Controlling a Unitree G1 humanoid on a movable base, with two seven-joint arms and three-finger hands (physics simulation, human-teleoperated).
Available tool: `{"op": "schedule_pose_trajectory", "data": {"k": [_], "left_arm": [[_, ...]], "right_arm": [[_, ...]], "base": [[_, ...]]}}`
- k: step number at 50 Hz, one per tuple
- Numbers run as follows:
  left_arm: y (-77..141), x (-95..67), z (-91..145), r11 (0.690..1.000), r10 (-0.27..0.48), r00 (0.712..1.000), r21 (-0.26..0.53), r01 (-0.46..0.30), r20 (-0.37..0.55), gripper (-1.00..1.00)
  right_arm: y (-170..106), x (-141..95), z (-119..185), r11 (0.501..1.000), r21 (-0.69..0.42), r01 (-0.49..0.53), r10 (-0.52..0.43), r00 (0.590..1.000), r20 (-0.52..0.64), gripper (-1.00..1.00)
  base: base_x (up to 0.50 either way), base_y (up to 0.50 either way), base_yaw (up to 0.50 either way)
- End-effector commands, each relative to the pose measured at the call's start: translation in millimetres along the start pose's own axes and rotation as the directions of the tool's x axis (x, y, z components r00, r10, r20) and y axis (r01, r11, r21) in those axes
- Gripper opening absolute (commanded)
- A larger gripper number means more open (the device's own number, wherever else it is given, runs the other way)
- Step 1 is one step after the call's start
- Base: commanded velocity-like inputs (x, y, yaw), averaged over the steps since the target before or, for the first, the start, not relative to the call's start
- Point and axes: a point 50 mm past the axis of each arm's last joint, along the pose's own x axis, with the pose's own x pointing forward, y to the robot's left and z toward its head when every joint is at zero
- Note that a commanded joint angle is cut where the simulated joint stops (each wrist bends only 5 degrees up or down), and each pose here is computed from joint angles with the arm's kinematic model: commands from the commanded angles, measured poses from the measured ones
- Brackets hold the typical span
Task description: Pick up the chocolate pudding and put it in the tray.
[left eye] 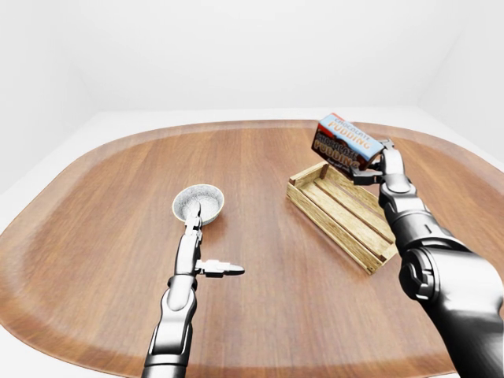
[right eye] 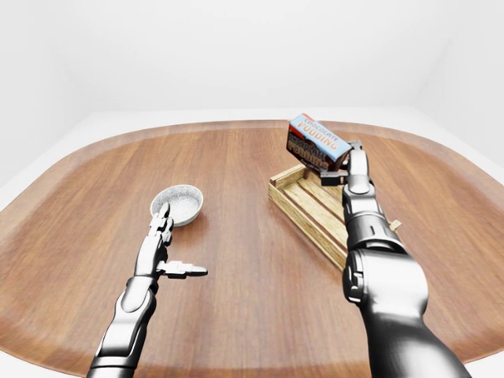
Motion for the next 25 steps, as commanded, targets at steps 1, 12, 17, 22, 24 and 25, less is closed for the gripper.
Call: {"op": "schedule_pose_trajectory", "data": {"k": [1, 12, 17, 22, 24, 25], "left_arm": [[1, 0.5, 0, 1.0, -0.007, 1.0, -0.027, 0.008, 0.005, 1.0], [0, -0.2, 1, 1.0, -0.009, 1.0, -0.025, 0.009, 0.006, 1.0], [0, -0.4, 1, 1.0, -0.01, 1.0, -0.024, 0.01, 0.006, 1.0], [1, -0.3, 1, 1.0, -0.01, 1.0, -0.024, 0.01, 0.006, 1.0], [1, -0.1, 1, 1.0, -0.01, 1.0, -0.024, 0.01, 0.006, 1.0], [1, -0.1, 1, 1.0, -0.01, 1.0, -0.024, 0.01, 0.006, 1.0]], "right_arm": [[-9, -2, -11, 0.999, 0.02, 0.04, -0.04, 0.999, -0.025, -1.0], [-10, -4, -25, 0.998, 0.013, 0.055, -0.055, 0.997, -0.059, -1.0], [-12, -5, -30, 0.998, 0.012, 0.062, -0.061, 0.995, -0.073, -1.0], [-13, -6, -34, 0.998, 0.011, 0.068, -0.067, 0.994, -0.082, -1.0], [-12, -6, -35, 0.998, 0.005, 0.068, -0.068, 0.994, -0.084, -1.0], [-12, -6, -35, 0.998, 0.005, 0.068, -0.068, 0.994, -0.084, -1.0]], "base": [[0.0, 0.0, 0.0], [0.0, 0.0, 0.0], [0.0, 0.0, 0.0], [0.0, 0.0, 0.0], [0.0, 0.0, 0.0], [0.0, 0.0, 0.0]]}}
